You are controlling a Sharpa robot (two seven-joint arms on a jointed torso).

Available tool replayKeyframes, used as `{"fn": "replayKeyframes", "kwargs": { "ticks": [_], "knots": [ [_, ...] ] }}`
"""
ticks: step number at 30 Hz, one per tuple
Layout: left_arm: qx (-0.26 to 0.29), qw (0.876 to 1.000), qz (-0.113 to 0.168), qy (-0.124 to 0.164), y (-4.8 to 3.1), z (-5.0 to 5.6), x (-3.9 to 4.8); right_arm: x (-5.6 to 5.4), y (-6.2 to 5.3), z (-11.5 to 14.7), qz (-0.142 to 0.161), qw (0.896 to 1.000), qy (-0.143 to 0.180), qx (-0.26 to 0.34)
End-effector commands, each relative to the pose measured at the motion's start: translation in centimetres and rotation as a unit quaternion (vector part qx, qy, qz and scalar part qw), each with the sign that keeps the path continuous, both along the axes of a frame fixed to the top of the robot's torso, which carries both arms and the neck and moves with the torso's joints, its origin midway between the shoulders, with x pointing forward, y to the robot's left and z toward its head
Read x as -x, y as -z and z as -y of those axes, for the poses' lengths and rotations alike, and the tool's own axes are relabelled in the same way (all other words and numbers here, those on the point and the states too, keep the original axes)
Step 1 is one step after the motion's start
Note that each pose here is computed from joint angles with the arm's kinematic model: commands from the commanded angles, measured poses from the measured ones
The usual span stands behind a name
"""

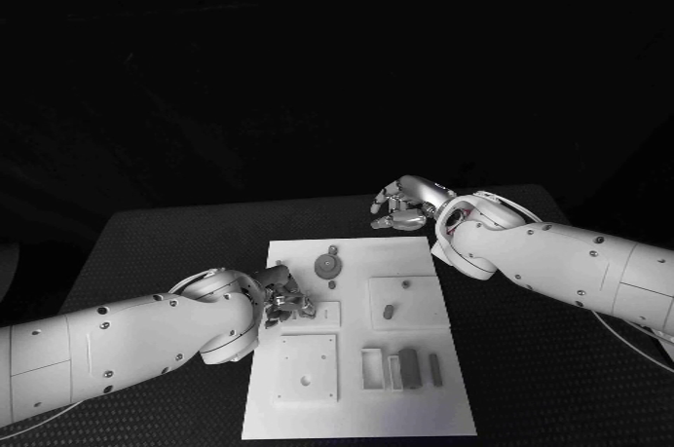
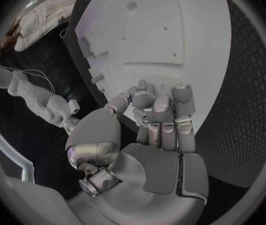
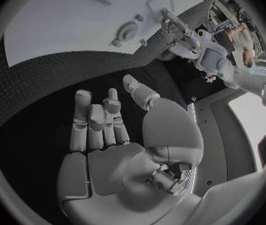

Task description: Assemble the parts on the task board

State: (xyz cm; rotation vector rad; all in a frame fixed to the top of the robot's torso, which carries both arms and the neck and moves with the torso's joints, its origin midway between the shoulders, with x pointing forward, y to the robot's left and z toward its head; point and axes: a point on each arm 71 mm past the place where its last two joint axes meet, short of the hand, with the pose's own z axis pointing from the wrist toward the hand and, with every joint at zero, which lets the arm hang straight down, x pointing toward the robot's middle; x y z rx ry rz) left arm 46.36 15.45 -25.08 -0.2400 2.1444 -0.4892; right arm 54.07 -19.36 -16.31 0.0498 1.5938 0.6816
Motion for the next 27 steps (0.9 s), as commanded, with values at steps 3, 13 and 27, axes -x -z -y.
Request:
{"fn": "replayKeyframes", "kwargs": {
  "ticks": [3, 13, 27],
  "knots": [
    [-0.005, 1.000, 0.004, 0.006, -0.02, 0.23, 0.07, 0.08, 0.01, -0.16, -0.003, 1.000, -0.008, 0.001],
    [-0.007, 1.000, 0.009, 0.012, -0.05, 0.41, 0.11, 0.07, 0.02, -0.14, -0.004, 1.000, -0.007, 0.000],
    [-0.034, 0.998, 0.039, 0.040, -0.14, 0.97, 0.21, 0.11, 0.03, -0.21, -0.005, 1.000, -0.009, 0.000]
  ]
}}
